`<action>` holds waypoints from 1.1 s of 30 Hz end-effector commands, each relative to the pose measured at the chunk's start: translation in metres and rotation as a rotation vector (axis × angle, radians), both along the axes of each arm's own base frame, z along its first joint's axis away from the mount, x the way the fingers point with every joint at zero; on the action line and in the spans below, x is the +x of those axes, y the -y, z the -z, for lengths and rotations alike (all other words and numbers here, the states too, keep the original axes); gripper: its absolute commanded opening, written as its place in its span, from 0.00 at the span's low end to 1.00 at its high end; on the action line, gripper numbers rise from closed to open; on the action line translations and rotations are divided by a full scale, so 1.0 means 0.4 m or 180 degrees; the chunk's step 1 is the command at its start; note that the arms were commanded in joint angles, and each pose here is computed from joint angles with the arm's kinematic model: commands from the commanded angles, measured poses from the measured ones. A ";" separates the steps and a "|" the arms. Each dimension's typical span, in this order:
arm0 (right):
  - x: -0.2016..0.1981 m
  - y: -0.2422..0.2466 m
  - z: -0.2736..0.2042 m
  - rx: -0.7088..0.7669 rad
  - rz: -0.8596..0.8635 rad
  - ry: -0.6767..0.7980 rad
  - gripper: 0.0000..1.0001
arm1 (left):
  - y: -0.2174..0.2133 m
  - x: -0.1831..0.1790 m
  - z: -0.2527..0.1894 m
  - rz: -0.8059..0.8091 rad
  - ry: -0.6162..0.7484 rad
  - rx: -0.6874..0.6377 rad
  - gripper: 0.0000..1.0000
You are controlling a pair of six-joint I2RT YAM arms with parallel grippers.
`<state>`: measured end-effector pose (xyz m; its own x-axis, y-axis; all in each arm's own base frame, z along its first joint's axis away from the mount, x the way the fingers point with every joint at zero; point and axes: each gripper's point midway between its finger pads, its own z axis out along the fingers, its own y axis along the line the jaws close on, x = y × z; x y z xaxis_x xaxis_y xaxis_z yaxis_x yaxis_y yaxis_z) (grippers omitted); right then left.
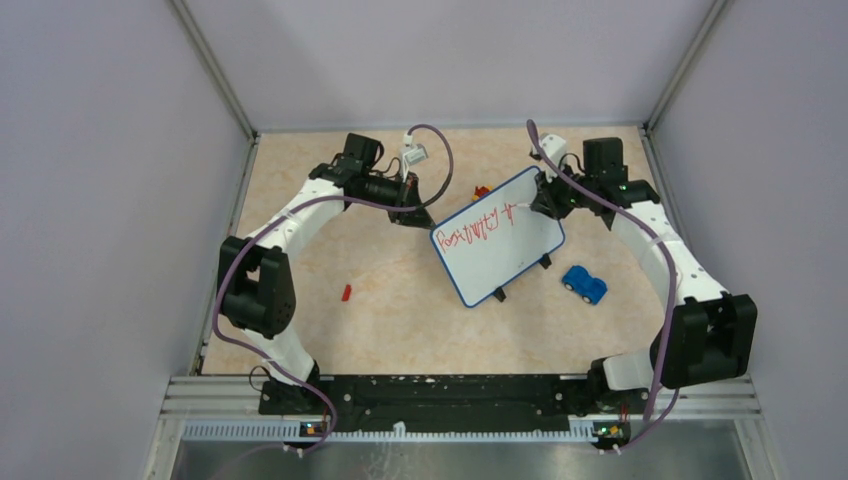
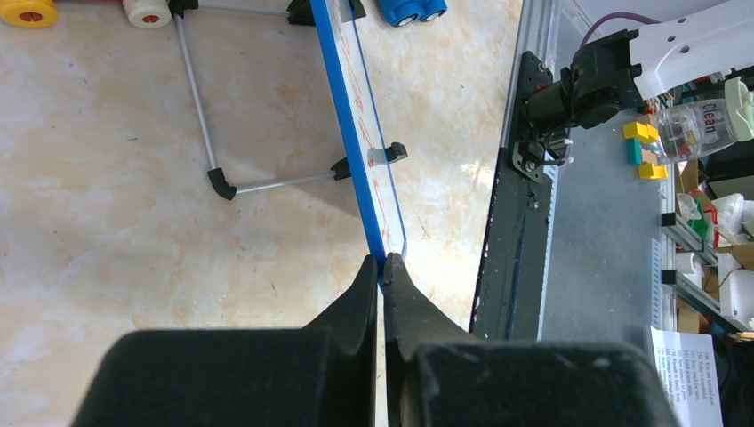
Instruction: Write a sentence on the whiteboard
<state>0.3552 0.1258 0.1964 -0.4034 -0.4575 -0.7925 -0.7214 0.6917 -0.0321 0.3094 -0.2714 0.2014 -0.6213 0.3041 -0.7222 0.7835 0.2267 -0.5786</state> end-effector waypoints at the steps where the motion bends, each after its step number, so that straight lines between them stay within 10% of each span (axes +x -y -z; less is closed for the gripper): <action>1: 0.038 0.013 -0.041 -0.0008 0.0059 0.0221 0.00 | 0.003 0.006 -0.013 0.0027 0.0150 -0.0017 0.00; 18: -0.046 0.006 -0.011 0.0024 -0.0116 0.0035 0.00 | 0.006 0.018 -0.013 0.0014 0.0169 -0.0001 0.01; 33: -0.096 0.007 -0.199 0.0757 -0.0238 0.0103 0.00 | -0.002 0.120 -0.303 -0.0105 0.1449 0.0246 0.67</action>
